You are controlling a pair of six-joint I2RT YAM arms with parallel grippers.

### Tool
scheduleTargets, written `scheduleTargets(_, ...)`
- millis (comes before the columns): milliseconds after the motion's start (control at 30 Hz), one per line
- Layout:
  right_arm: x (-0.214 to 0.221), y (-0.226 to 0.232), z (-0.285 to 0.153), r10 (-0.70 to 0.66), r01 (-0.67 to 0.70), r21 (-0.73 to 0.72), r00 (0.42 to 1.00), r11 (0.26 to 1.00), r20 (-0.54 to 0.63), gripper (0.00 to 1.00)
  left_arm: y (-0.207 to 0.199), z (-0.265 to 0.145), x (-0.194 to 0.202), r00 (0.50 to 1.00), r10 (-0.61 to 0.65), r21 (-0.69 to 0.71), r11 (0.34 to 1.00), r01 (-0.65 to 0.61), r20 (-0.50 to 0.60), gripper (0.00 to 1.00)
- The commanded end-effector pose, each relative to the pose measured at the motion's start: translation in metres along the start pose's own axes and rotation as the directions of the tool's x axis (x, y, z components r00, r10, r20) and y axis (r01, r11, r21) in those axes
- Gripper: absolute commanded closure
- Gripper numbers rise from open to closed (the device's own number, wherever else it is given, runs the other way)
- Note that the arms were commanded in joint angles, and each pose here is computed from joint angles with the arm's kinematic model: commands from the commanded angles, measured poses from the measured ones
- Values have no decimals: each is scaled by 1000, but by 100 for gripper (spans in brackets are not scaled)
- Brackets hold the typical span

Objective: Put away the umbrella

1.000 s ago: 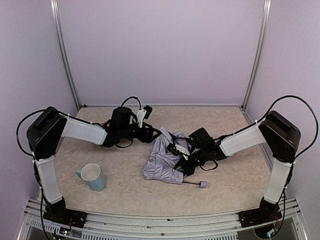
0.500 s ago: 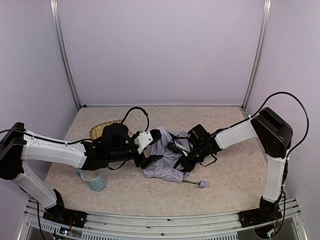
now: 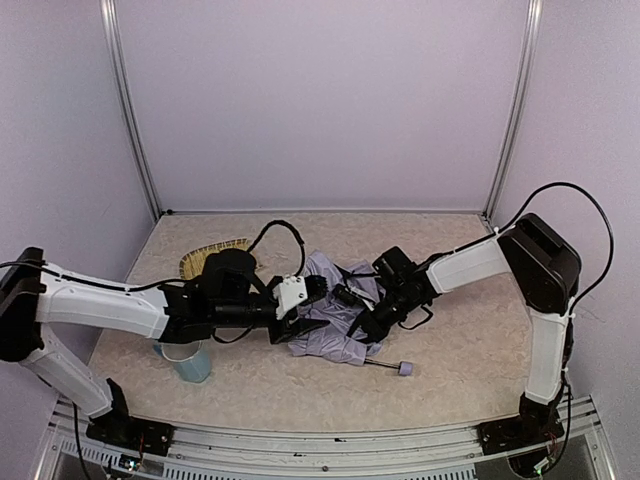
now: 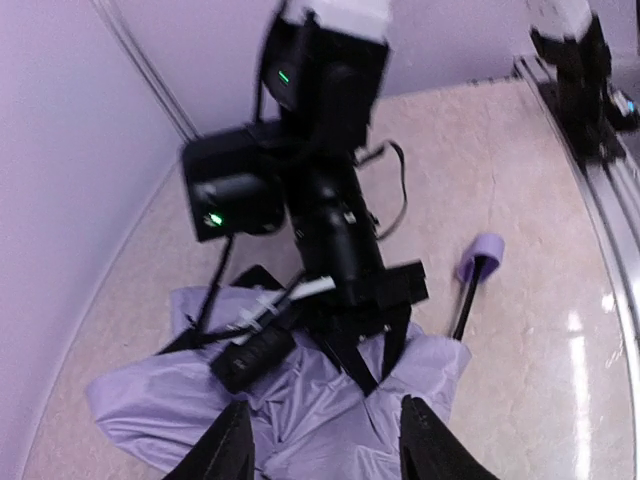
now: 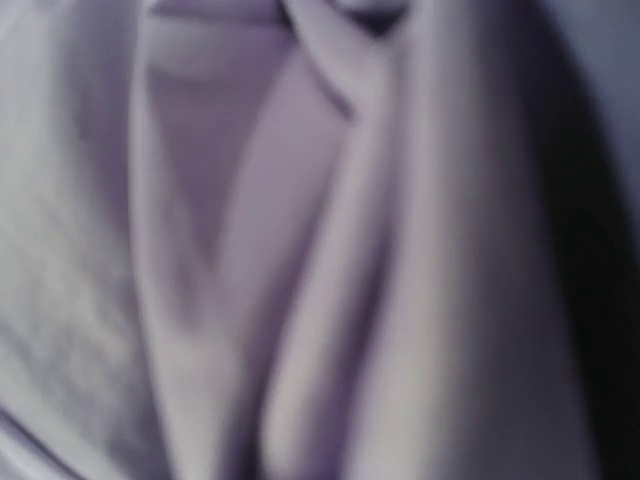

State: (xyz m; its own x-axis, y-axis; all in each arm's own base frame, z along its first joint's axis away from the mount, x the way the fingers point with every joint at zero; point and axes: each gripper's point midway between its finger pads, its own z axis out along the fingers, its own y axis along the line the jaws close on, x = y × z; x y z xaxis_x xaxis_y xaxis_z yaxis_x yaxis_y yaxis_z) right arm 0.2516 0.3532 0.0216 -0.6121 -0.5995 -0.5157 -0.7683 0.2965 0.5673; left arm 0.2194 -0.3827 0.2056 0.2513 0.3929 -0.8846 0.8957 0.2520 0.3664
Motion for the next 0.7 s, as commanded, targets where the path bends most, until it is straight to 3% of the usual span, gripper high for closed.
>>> scheduleTargets(0, 42, -22, 6, 119, -109, 77, 982, 991, -150, 100, -22, 34, 92, 963, 74, 89, 995, -52, -257, 39)
scheduleTargets(100, 41, -21, 4, 118, -108, 70, 981, 992, -155, 100, -21, 50, 115, 953, 86, 145, 988, -45, -289, 19)
scheduleTargets(200, 40, -24, 5, 121, -112, 67, 980, 991, -161, 99, -28, 61, 132, 947, 24, 228, 972, 52, -319, 15)
scheduleTargets(300, 30, -23, 4, 113, -107, 52, 983, 993, -143, 91, -45, 62, 151, 922, -13, 275, 953, 128, -387, 16)
scheduleTargets(400, 7, -23, -8, 105, -100, 64, 992, 993, -67, 66, -62, 59, 172, 889, -64, 287, 934, 213, -453, 22)
scheduleTargets(567, -47, -11, -57, 65, -79, 88, 986, 993, 154, 36, -80, 59, 195, 821, -148, 304, 881, 363, -551, 31)
scheduleTargets(667, -54, -10, -79, 62, -97, 176, 980, 980, 191, 29, -81, 60, 210, 778, -175, 278, 868, 412, -604, 39)
